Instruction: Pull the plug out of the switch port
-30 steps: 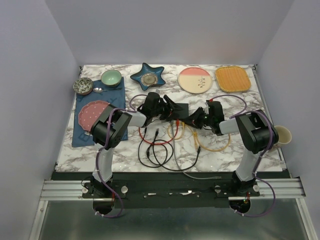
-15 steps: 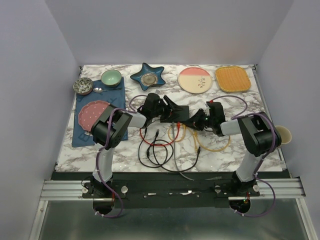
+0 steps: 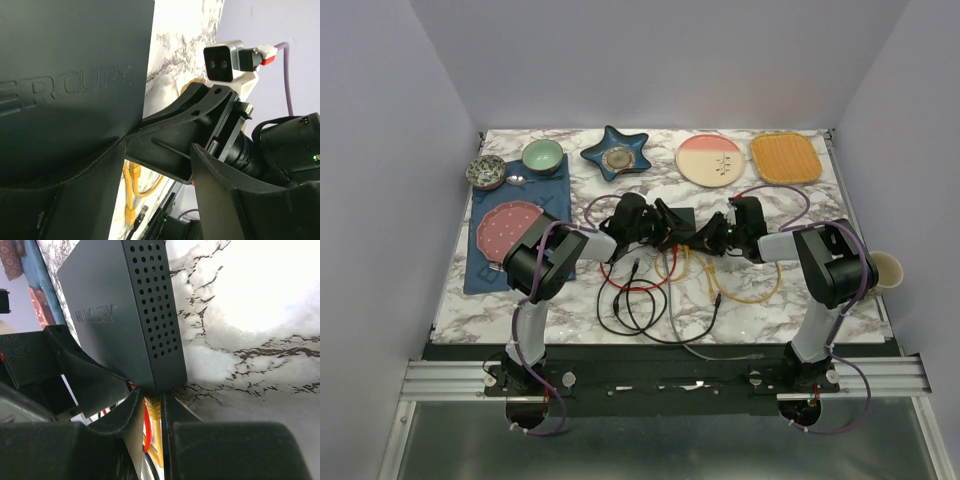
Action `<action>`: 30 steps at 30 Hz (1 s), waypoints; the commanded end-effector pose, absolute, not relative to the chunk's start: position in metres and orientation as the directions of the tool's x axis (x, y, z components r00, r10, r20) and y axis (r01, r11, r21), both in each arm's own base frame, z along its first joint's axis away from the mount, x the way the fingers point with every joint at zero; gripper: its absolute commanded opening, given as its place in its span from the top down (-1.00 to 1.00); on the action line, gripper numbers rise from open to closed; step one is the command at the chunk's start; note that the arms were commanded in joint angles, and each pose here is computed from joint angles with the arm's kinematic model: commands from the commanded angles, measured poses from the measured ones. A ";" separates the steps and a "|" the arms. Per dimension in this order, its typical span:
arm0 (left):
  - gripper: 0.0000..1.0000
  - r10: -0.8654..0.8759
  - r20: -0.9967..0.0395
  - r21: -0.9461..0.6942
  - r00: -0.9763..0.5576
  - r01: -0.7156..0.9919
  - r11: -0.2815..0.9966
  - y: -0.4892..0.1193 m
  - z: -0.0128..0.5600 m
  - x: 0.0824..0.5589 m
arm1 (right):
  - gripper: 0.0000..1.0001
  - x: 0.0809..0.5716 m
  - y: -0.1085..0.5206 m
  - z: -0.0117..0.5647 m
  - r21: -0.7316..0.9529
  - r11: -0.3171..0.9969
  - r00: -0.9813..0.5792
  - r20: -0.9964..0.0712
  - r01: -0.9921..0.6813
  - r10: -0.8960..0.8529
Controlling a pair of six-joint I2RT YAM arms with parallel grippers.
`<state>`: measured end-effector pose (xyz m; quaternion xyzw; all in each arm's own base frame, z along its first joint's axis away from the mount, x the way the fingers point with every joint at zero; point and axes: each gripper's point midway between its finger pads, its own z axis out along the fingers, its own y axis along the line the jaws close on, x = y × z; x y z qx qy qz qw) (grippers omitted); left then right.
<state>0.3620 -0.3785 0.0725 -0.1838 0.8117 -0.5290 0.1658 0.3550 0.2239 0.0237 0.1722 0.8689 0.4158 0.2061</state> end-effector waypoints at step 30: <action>-0.39 -0.570 -0.073 -0.857 -0.819 -0.241 0.456 -0.345 0.044 0.387 | 0.99 0.292 0.199 0.001 0.714 0.684 -0.880 -0.219 0.150 0.422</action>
